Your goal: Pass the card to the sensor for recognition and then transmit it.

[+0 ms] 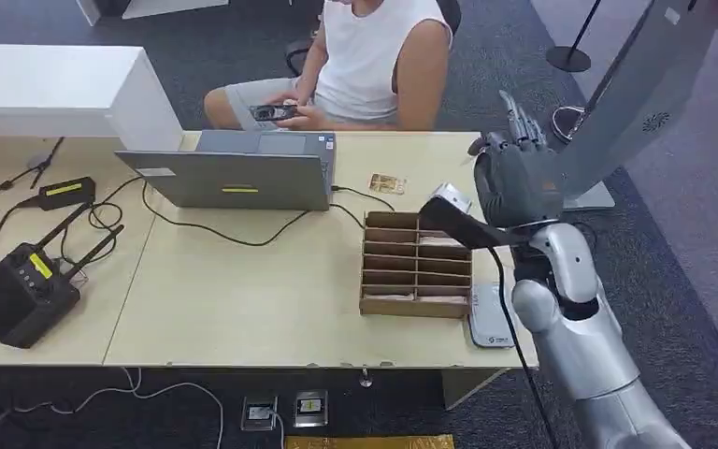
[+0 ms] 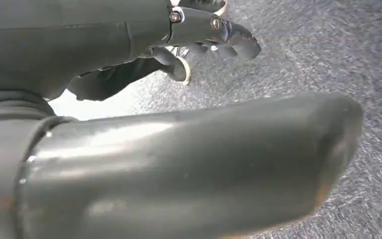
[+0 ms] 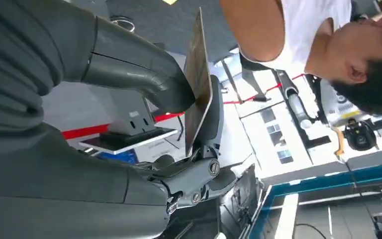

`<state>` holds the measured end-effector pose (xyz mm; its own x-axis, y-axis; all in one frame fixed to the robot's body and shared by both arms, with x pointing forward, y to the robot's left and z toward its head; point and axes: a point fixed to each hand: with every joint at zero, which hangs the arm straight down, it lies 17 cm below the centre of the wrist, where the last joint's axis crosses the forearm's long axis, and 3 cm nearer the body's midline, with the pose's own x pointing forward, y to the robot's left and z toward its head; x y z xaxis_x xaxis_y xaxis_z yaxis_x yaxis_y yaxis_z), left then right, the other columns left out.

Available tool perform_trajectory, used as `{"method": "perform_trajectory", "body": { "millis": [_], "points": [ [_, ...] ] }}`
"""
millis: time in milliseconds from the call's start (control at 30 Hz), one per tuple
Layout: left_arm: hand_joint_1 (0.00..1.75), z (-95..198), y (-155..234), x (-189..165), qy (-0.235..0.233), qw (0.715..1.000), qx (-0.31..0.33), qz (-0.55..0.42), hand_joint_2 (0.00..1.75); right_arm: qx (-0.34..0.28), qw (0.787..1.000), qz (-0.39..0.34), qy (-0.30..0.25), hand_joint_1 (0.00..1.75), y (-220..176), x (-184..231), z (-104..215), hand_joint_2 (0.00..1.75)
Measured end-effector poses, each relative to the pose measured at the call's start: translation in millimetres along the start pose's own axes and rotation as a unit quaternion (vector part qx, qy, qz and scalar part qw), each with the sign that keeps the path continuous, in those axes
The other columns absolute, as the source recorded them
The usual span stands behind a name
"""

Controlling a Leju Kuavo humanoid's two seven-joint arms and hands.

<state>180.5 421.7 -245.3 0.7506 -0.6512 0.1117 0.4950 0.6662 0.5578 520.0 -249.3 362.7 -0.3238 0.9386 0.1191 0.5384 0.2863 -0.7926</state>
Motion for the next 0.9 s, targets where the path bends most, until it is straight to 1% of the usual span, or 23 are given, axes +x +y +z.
{"method": "perform_trajectory", "body": {
  "millis": [133, 267, 467, 900],
  "points": [
    [0.0, -1, 4, 9, -0.007, 1.0, 0.002, -0.005, 0.0, -0.009, 1.0, -0.003, -0.004, 1.75, 5, -2, -12, 1.75],
    [0.0, -2, 5, 17, -0.012, 1.0, 0.0, -0.012, 0.0, -0.004, 1.0, -0.004, 0.004, 1.75, 20, -9, -21, 1.75],
    [0.0, -2, 7, 25, -0.018, 1.0, -0.002, -0.021, 0.0, 0.023, 1.0, -0.007, 0.014, 1.75, 46, -16, -21, 1.75],
    [0.0, -3, 8, 33, -0.025, 0.999, -0.008, -0.039, 0.0, 0.059, 0.998, -0.011, 0.033, 1.75, 86, -28, -19, 1.75]
  ]
}}
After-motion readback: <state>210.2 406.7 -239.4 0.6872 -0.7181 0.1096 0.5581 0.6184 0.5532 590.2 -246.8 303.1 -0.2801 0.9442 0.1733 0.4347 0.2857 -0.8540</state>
